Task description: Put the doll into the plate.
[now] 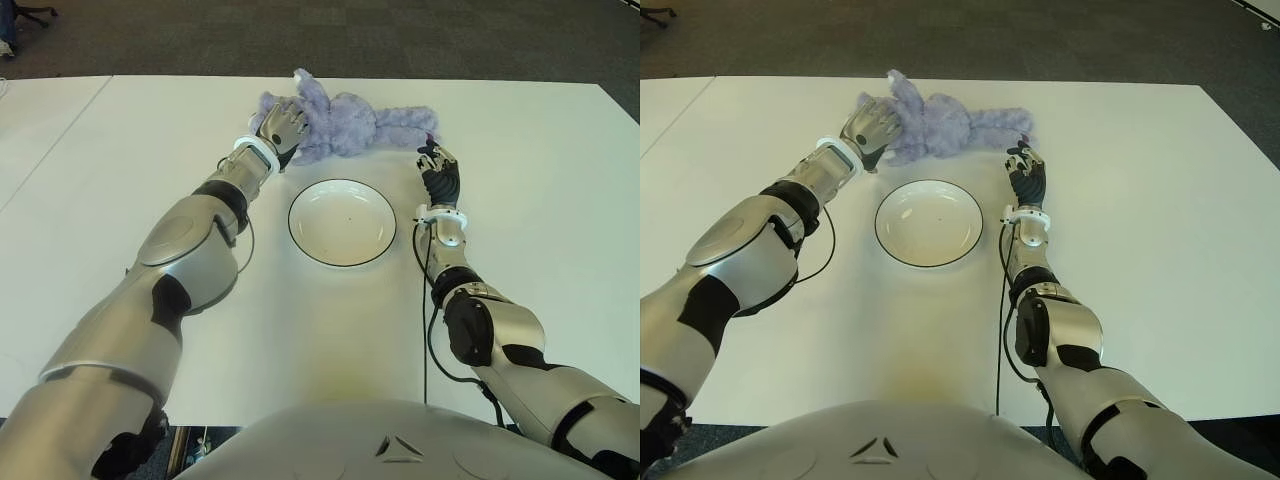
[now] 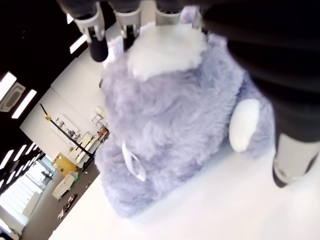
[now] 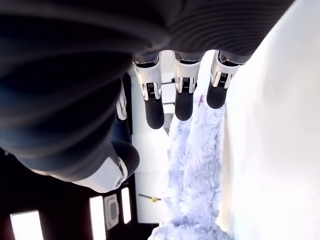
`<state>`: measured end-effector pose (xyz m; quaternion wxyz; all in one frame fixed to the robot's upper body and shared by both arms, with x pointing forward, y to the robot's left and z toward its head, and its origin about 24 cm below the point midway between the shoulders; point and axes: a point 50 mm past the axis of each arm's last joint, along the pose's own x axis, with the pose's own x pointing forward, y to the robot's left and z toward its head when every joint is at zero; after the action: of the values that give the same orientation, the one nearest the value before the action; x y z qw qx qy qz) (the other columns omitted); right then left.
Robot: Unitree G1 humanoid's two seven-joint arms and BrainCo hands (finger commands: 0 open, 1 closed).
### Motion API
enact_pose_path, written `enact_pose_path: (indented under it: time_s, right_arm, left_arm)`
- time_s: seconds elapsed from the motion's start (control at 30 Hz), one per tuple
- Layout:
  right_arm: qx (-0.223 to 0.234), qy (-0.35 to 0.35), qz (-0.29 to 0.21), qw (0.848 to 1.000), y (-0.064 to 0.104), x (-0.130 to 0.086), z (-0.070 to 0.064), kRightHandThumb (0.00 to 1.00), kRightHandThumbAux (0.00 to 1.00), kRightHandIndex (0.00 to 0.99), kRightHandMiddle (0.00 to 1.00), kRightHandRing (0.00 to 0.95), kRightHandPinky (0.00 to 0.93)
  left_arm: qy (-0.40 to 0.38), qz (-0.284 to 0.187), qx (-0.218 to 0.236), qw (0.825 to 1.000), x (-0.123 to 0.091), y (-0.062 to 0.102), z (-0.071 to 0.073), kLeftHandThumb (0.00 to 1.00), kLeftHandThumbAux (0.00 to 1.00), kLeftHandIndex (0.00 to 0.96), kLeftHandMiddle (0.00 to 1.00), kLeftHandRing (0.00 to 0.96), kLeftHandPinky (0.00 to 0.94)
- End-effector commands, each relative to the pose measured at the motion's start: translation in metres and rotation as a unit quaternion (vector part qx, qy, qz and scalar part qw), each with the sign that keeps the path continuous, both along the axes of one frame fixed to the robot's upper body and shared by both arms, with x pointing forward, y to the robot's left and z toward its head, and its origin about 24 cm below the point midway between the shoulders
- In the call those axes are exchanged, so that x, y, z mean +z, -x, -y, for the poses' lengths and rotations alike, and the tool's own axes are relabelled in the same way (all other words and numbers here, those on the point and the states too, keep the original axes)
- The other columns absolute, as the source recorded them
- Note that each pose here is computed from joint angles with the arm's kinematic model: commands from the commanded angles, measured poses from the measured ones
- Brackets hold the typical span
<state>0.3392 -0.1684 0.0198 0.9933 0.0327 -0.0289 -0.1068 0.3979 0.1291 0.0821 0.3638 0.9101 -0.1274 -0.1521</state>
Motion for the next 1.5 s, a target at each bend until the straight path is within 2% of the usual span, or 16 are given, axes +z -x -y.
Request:
enact_pose_path:
  time_s: [0.03,0.17,0.27,0.37,0.47,0.6,0.67,0.83,0.9,0.93,1.07,1.1,1.23,1.37,1.5]
  right_arm:
    - [-0.003,-0.075,-0.271,0.960,0.062,-0.096,-0.016,0.686,0.743,0.396,0.143,0.082,0.059]
    - [-0.003,-0.080,-0.269,0.960,0.062,-0.095,-0.016,0.686,0.743,0.396,0.148,0.092,0.076]
    - [-0.004,-0.082,-0.268,0.960,0.062,-0.095,-0.016,0.687,0.743,0.396,0.149,0.093,0.077]
    - [-0.002,-0.079,-0.269,0.960,0.062,-0.095,-0.016,0.686,0.743,0.396,0.153,0.093,0.049]
    - [0.000,-0.077,-0.269,0.960,0.062,-0.096,-0.017,0.686,0.743,0.396,0.153,0.094,0.064]
    - [-0.001,-0.077,-0.269,0.960,0.063,-0.096,-0.018,0.686,0.743,0.396,0.152,0.094,0.066]
    - [-0.002,-0.079,-0.268,0.960,0.063,-0.096,-0.018,0.687,0.743,0.397,0.151,0.095,0.074]
    - [-0.007,-0.089,-0.265,0.960,0.064,-0.097,-0.018,0.687,0.743,0.397,0.153,0.097,0.074]
    - [-0.008,-0.085,-0.265,0.960,0.065,-0.097,-0.019,0.687,0.743,0.396,0.153,0.094,0.063]
    - [-0.008,-0.082,-0.265,0.961,0.065,-0.097,-0.019,0.687,0.743,0.396,0.154,0.095,0.058]
    - [-0.004,-0.070,-0.268,0.961,0.065,-0.097,-0.021,0.686,0.743,0.396,0.152,0.090,0.051]
    - [-0.004,-0.069,-0.268,0.961,0.065,-0.097,-0.021,0.686,0.743,0.396,0.151,0.089,0.055]
    - [-0.007,-0.073,-0.264,0.962,0.065,-0.097,-0.021,0.687,0.743,0.397,0.152,0.094,0.075]
    - [-0.008,-0.078,-0.261,0.962,0.065,-0.096,-0.021,0.688,0.743,0.397,0.159,0.105,0.088]
    - [-0.008,-0.081,-0.261,0.962,0.065,-0.096,-0.021,0.689,0.743,0.397,0.162,0.109,0.083]
  left_arm:
    - [-0.077,-0.092,0.046,0.992,-0.044,0.020,-0.032,0.000,0.622,0.030,0.024,0.000,0.000]
    - [-0.112,-0.062,0.034,0.991,-0.027,0.011,-0.031,0.000,0.639,0.027,0.032,0.000,0.000]
    - [-0.114,-0.058,0.035,0.991,-0.024,0.009,-0.030,0.000,0.640,0.027,0.032,0.000,0.000]
    - [-0.114,-0.065,0.052,0.990,-0.031,0.013,-0.035,0.000,0.675,0.020,0.036,0.000,0.000]
    - [-0.107,-0.082,0.074,0.988,-0.040,0.018,-0.043,0.043,0.696,0.014,0.042,0.022,0.091]
    - [-0.092,-0.092,0.089,0.987,-0.040,0.018,-0.043,0.057,0.702,0.017,0.051,0.039,0.116]
    - [-0.073,-0.102,0.098,0.987,-0.038,0.016,-0.040,0.089,0.717,0.049,0.072,0.068,0.127]
    - [-0.026,-0.131,0.083,0.988,-0.039,0.016,-0.023,0.151,0.714,0.086,0.095,0.098,0.160]
    - [0.005,-0.162,0.063,0.985,-0.029,0.013,-0.015,0.192,0.679,0.109,0.116,0.123,0.173]
    - [0.012,-0.175,0.059,0.983,-0.026,0.012,-0.014,0.198,0.698,0.101,0.107,0.114,0.155]
    - [0.008,-0.233,0.030,0.972,-0.012,0.014,-0.022,0.212,0.697,0.068,0.101,0.105,0.124]
    - [0.009,-0.243,0.020,0.970,-0.008,0.015,-0.022,0.237,0.699,0.059,0.119,0.128,0.175]
    - [0.006,-0.258,0.013,0.966,-0.006,0.023,-0.039,0.269,0.690,0.042,0.140,0.146,0.175]
    - [-0.009,-0.274,0.019,0.962,-0.002,0.030,-0.049,0.277,0.665,0.015,0.166,0.171,0.173]
    - [0.000,-0.286,0.016,0.958,0.020,0.042,-0.059,0.308,0.652,0.061,0.233,0.237,0.228]
